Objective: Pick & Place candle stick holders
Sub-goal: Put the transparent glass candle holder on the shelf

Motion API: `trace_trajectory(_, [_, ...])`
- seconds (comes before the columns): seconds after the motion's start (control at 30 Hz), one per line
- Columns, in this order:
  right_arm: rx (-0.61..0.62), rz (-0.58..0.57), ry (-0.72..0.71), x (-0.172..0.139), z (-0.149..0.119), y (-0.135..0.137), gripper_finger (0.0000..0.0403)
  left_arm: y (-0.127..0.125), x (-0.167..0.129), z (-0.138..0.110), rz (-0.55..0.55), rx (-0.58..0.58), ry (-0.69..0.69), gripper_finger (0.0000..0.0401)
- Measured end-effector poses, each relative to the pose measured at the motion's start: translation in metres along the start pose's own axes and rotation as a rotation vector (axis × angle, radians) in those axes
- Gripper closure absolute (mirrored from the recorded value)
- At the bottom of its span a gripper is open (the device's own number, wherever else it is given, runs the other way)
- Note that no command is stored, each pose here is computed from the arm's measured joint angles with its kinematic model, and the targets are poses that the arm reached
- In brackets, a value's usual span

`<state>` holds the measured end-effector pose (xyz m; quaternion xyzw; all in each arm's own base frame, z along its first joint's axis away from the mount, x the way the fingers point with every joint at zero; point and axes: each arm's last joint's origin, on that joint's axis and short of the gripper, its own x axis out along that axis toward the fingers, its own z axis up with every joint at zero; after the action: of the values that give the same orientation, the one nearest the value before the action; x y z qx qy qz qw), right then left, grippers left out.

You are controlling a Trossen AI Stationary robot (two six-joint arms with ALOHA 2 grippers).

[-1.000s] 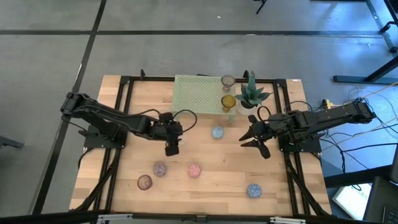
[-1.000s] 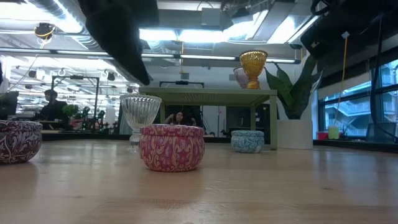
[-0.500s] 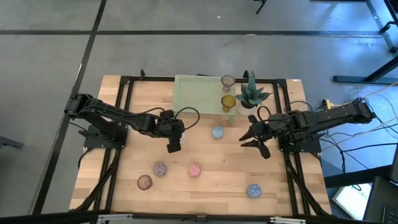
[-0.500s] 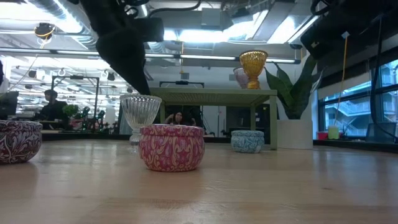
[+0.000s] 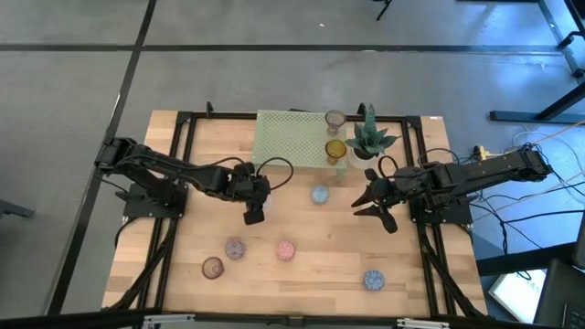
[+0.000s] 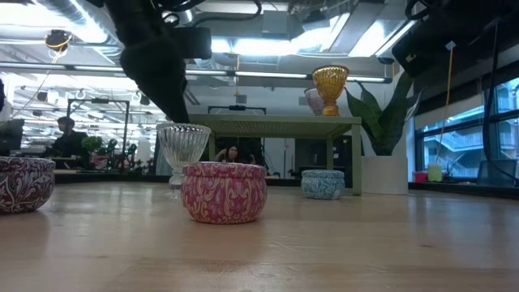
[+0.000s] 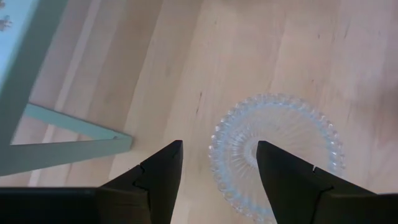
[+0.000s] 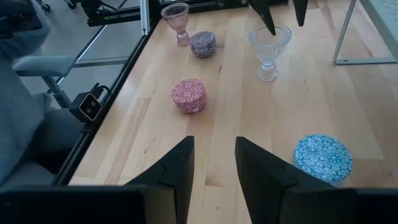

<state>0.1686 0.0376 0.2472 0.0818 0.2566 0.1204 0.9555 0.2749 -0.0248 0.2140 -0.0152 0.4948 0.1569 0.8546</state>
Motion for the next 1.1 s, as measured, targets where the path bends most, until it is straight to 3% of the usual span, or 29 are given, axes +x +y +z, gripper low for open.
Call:
trace_trajectory(0.27, [0.000, 0.000, 0.000, 0.000, 0.000, 0.000, 0.0282, 0.000, 0.000, 0.000, -0.017, -0.003, 0.006, 0.0227])
trace_trajectory(0.93, [0.000, 0.000, 0.000, 0.000, 0.000, 0.000, 0.0282, 0.001, 0.009, -0.011, 0.007, -0.001, 0.013, 0.0230])
trace_trajectory(1.1, [0.000, 0.000, 0.000, 0.000, 0.000, 0.000, 0.0282, 0.000, 0.009, -0.010, -0.005, -0.001, 0.006, 0.0254])
